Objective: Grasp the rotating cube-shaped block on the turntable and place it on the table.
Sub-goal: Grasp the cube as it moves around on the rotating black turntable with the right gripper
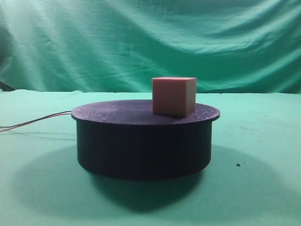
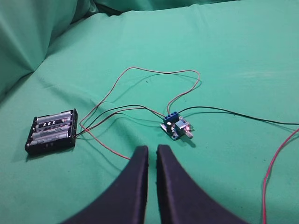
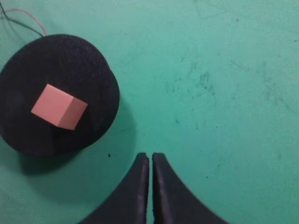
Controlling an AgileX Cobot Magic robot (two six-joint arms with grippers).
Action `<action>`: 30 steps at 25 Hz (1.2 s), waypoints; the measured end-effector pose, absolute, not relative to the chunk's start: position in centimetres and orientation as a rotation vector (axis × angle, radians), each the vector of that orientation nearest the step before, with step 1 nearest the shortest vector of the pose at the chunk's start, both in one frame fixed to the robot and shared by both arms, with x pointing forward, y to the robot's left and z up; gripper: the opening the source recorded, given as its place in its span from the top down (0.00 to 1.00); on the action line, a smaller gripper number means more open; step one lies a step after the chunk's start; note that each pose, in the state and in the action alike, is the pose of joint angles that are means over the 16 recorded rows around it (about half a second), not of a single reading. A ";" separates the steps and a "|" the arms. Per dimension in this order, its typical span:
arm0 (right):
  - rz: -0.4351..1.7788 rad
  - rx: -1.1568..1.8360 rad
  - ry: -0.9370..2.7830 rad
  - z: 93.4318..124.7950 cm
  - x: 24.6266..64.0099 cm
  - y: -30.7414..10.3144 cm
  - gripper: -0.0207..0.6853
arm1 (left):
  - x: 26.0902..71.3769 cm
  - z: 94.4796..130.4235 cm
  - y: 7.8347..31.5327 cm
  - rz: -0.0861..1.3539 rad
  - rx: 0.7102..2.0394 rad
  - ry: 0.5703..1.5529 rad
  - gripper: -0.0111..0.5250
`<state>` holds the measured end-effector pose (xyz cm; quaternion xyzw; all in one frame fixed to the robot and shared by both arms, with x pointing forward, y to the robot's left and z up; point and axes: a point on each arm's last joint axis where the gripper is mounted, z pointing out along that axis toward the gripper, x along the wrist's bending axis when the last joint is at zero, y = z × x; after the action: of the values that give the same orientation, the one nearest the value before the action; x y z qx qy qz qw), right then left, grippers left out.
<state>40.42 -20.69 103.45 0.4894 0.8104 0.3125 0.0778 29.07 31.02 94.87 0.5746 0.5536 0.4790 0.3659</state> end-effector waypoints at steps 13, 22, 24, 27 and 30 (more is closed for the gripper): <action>0.668 1.429 2.720 101.7 45.7 -10.7 0.31 | 29.1 94.9 31.0 1.231 1.477 1.423 0.98; 0.590 1.496 2.781 99.5 48.6 -7.7 0.09 | 29.1 94.9 31.0 1.231 1.477 1.423 0.98; 0.574 1.498 2.789 99.0 49.0 -7.4 0.13 | 29.1 94.9 31.0 1.231 1.477 1.423 0.98; 0.555 1.498 2.797 98.5 49.4 -7.1 0.23 | 29.1 94.9 31.0 1.231 1.477 1.423 0.98; 0.538 1.487 2.802 98.1 49.6 -7.0 0.33 | 29.1 94.9 31.0 1.231 1.477 1.423 0.98</action>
<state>49.65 -6.99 98.12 0.4617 0.8703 0.1672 -0.0379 29.07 31.02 94.87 0.5746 0.5536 0.4790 0.3659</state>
